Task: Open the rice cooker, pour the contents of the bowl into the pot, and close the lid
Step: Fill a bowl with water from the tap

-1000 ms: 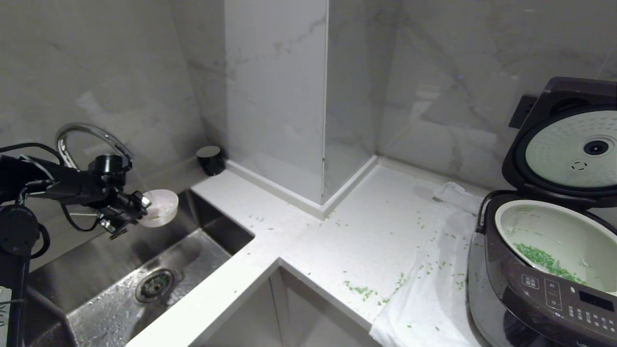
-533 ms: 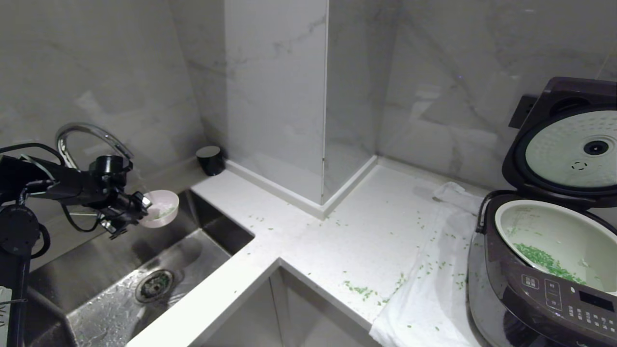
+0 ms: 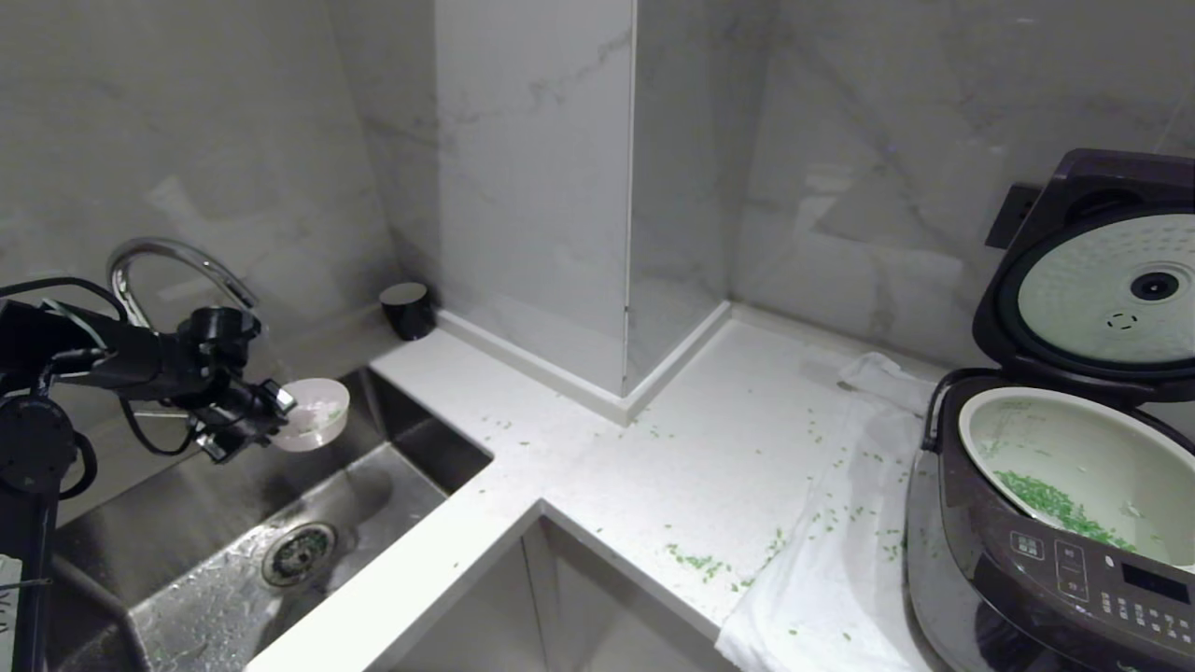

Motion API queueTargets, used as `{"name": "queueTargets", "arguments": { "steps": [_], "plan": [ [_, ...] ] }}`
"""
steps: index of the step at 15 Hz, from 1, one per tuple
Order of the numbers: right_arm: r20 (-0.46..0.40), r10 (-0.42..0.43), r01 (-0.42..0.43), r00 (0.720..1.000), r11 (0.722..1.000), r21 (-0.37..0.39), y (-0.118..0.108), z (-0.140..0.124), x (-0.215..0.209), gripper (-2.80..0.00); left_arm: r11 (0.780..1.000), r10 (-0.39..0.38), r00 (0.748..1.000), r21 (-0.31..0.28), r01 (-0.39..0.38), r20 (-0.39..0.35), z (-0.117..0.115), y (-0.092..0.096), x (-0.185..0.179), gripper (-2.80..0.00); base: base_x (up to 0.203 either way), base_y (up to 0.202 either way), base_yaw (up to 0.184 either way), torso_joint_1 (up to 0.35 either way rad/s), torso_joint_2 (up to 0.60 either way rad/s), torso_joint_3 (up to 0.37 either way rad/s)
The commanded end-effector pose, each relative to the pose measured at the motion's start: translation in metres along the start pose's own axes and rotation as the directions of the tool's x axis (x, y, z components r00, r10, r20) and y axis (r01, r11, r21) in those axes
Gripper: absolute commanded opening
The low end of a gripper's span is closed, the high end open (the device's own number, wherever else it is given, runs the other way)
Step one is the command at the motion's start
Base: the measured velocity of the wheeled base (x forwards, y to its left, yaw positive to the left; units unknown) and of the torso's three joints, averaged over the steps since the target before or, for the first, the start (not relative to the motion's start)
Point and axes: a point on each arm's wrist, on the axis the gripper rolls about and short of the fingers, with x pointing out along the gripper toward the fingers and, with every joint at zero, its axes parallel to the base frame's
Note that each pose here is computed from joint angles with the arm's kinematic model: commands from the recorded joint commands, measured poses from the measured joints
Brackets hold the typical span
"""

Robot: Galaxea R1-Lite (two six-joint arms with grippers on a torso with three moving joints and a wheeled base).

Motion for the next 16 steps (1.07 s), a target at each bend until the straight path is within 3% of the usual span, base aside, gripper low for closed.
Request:
{"name": "queueTargets", "arguments": {
  "steps": [1,10,13,16],
  "plan": [
    [-0.002,0.001,-0.001,1.0,1.0,0.0,0.0,0.0,0.0,-2.8,1.0,0.011,0.999,0.024,-0.01,-0.045,-0.017,-0.004,-0.005,-2.8,0.0,0.0,0.0,0.0,0.0,0.0],
    [-0.002,0.001,-0.001,1.0,1.0,0.0,0.0,0.0,0.0,-2.8,0.978,-0.1,0.978,0.163,0.131,-0.185,-0.112,-0.074,-0.056,-2.8,0.0,0.0,0.0,0.0,0.0,0.0],
    [-0.002,0.001,-0.001,1.0,1.0,0.0,0.0,0.0,0.0,-2.8,0.953,-0.133,0.963,0.236,0.189,-0.234,-0.153,-0.1,-0.071,-2.8,0.0,0.0,0.0,0.0,0.0,0.0],
    [-0.002,0.001,-0.001,1.0,1.0,0.0,0.0,0.0,0.0,-2.8,0.916,-0.117,0.945,0.335,0.222,-0.306,-0.194,-0.128,-0.092,-2.8,0.0,0.0,0.0,0.0,0.0,0.0]
  ]
}}
